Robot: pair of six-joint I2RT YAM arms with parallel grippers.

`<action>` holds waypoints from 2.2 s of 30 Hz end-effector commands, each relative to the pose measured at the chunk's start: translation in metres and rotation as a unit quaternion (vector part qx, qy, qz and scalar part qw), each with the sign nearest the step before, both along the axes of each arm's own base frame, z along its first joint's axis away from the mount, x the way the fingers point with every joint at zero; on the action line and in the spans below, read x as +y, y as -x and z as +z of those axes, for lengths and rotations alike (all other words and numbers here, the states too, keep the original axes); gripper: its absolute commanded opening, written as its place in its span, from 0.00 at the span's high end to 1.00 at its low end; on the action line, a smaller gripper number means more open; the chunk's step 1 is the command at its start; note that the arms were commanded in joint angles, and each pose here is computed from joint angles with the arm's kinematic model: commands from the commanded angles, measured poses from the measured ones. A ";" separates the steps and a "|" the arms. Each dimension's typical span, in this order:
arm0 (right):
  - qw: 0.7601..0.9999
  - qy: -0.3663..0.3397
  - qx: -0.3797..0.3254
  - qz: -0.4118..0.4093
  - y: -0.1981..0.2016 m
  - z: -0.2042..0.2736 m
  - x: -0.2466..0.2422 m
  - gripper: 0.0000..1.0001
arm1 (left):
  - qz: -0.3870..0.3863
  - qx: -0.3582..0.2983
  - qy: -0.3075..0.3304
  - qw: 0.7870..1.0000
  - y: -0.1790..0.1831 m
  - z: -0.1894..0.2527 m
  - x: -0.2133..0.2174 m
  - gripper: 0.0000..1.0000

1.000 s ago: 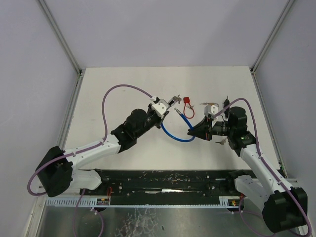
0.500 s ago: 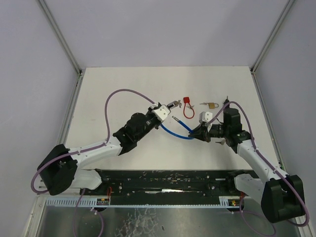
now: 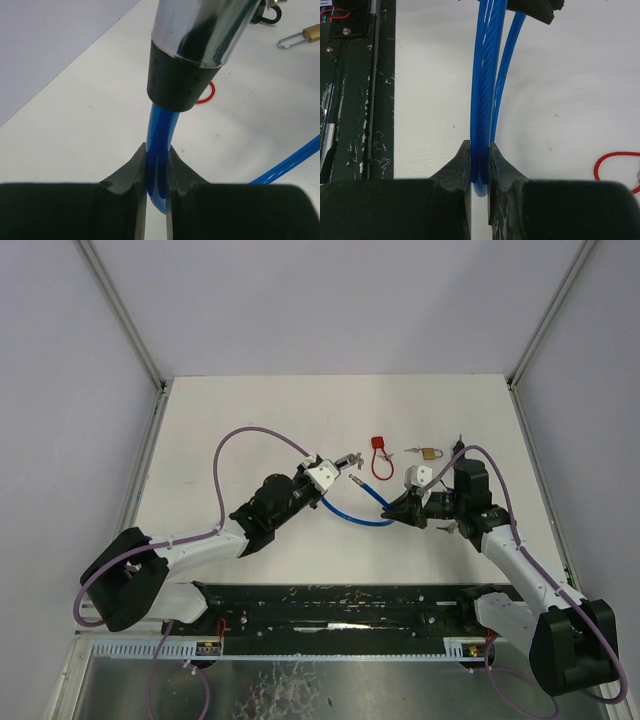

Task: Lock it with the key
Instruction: Lock the lock.

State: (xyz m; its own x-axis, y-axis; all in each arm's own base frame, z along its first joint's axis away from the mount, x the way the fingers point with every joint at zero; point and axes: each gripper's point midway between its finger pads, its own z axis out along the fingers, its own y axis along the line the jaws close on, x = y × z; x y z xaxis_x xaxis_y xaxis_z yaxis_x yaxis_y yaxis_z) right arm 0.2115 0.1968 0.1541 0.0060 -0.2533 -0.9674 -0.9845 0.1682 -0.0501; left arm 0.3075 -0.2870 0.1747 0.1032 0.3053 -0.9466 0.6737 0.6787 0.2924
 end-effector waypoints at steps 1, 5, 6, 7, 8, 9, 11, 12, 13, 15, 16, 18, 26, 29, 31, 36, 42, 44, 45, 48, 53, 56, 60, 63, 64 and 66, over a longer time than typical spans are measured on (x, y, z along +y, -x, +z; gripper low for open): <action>1.000 -0.002 -0.001 -0.024 -0.012 0.011 -0.002 1.00 | -0.017 -0.032 0.065 0.997 0.003 0.037 -0.006 1.00; 1.000 0.000 0.005 -0.030 -0.014 0.012 -0.003 1.00 | -0.024 -0.022 0.080 0.996 0.005 0.041 -0.009 1.00; 1.000 0.000 0.005 -0.030 -0.014 0.012 -0.003 1.00 | -0.027 -0.020 0.082 0.996 0.006 0.041 -0.010 1.00; 1.000 -0.001 0.006 -0.030 -0.013 0.013 -0.002 1.00 | -0.028 -0.017 0.082 0.996 0.006 0.040 -0.011 1.00; 1.000 -0.002 0.005 -0.030 -0.013 0.013 -0.003 1.00 | -0.030 -0.016 0.084 0.996 0.007 0.040 -0.011 1.00; 1.000 -0.002 0.007 -0.030 -0.013 0.013 -0.002 1.00 | -0.030 -0.013 0.084 0.996 0.007 0.038 -0.012 1.00; 0.999 -0.003 0.010 -0.031 -0.013 0.012 -0.002 1.00 | -0.032 -0.010 0.085 0.996 0.007 0.037 -0.013 1.00; 0.999 -0.003 0.011 -0.031 -0.013 0.012 -0.002 1.00 | -0.034 -0.007 0.085 0.996 0.008 0.036 -0.013 1.00; 0.999 -0.003 0.012 -0.032 -0.014 0.012 -0.002 1.00 | -0.037 -0.006 0.085 0.996 0.009 0.036 -0.014 1.00; 0.999 -0.004 0.014 -0.035 -0.014 0.012 -0.002 1.00 | -0.043 -0.003 0.087 0.995 0.011 0.035 -0.016 1.00; 0.999 -0.004 0.014 -0.035 -0.015 0.012 -0.002 1.00 | -0.046 -0.002 0.087 0.995 0.012 0.034 -0.017 1.00; 0.999 -0.006 0.016 -0.036 -0.015 0.013 -0.002 1.00 | -0.051 0.002 0.086 0.995 0.013 0.032 -0.019 1.00; 0.999 -0.008 0.018 -0.037 -0.015 0.013 -0.002 1.00 | -0.061 0.013 0.077 0.995 0.013 0.021 -0.024 1.00; 0.999 -0.008 0.019 -0.038 -0.015 0.013 -0.002 1.00 | -0.064 0.013 0.074 0.995 0.014 0.020 -0.025 1.00; 0.999 -0.008 0.019 -0.040 -0.016 0.014 -0.002 1.00 | -0.069 0.014 0.072 0.995 0.015 0.019 -0.026 1.00; 0.998 -0.005 0.026 -0.051 -0.019 0.012 -0.003 1.00 | -0.080 0.009 0.068 0.994 0.019 0.019 -0.028 1.00; 0.998 -0.003 0.031 -0.061 -0.022 0.012 -0.004 1.00 | -0.077 -0.013 0.049 0.996 0.022 0.017 -0.028 1.00; 0.998 -0.004 0.030 -0.059 -0.022 0.013 -0.004 1.00 | -0.066 -0.021 0.030 0.997 0.020 0.012 -0.026 1.00; 0.998 -0.006 0.030 -0.056 -0.020 0.014 -0.003 1.00 | -0.059 -0.024 0.020 0.998 0.018 0.009 -0.025 1.00; 0.999 -0.019 0.027 -0.021 -0.008 0.019 0.001 1.00 | -0.027 -0.029 -0.018 0.999 0.010 -0.002 -0.022 1.00; 0.996 -0.055 0.024 0.061 0.023 0.032 0.009 1.00 | -0.003 -0.037 -0.077 0.996 0.005 -0.022 -0.028 1.00; 0.996 -0.054 0.025 0.060 0.023 0.032 0.009 1.00 | -0.001 -0.043 -0.084 0.996 0.006 -0.024 -0.033 1.00; 0.998 -0.027 0.037 -0.031 -0.008 0.024 0.002 1.00 | -0.007 -0.067 -0.078 0.995 0.013 -0.013 -0.037 1.00; 0.996 -0.023 0.048 -0.078 -0.025 0.024 -0.003 1.00 | -0.024 -0.085 -0.081 0.993 0.024 -0.006 -0.042 1.00; 0.996 -0.028 0.054 -0.067 -0.021 0.025 0.000 1.00 | -0.033 -0.096 -0.096 0.990 0.027 -0.007 -0.043 1.00; 0.997 -0.053 0.060 -0.005 0.000 0.033 0.008 1.00 | -0.044 -0.099 -0.107 0.988 0.029 -0.010 -0.047 1.00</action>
